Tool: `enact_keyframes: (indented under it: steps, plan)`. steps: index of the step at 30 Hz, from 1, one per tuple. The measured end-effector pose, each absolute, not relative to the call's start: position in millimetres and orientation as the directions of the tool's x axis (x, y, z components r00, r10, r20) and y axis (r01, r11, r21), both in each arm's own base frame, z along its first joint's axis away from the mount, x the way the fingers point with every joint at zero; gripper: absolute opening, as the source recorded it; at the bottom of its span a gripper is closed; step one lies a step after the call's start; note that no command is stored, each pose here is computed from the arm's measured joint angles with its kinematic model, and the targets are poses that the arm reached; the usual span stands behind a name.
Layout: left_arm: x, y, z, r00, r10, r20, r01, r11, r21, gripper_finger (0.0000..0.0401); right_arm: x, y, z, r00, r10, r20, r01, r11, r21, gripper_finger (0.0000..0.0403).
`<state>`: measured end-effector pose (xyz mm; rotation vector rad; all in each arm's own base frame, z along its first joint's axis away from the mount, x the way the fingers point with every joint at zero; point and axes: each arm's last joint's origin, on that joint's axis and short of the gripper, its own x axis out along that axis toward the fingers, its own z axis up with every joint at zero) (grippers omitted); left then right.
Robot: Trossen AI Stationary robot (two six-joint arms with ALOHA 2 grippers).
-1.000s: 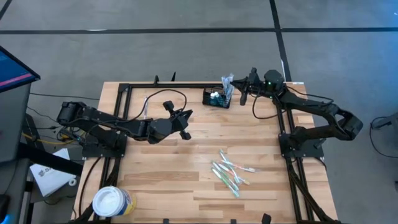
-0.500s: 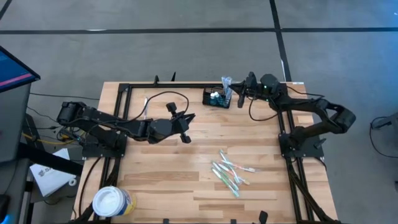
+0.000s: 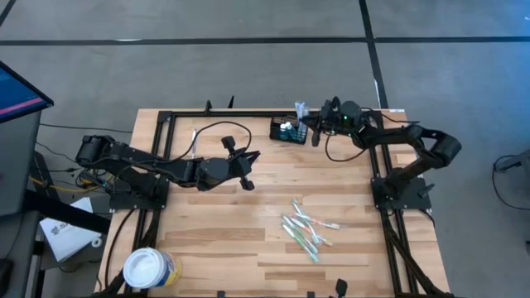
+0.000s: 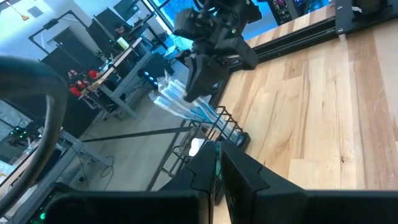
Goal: Pick & Place toothbrushing station
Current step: Put the blue toothbrush into the mesh organizer
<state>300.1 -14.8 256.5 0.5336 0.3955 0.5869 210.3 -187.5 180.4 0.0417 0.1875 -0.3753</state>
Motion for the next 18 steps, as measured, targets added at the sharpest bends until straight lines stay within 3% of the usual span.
enact_keyframes:
  steps: [8, 18]
  plan:
    - [300.1, -14.8, 256.4, 0.765, 0.612, -0.199, -0.414, 0.705, 0.575, 0.0017, 208.9, -187.1, 179.7, 0.931, -0.306, -0.198, 0.318, 0.948, 0.029, 0.0052]
    - [300.1, -14.8, 256.4, 0.765, 0.613, -0.199, -0.415, 0.705, 0.575, 0.0017, 203.5, -191.7, 176.9, 0.923, -0.314, -0.224, 0.334, 0.941, 0.06, 0.006]
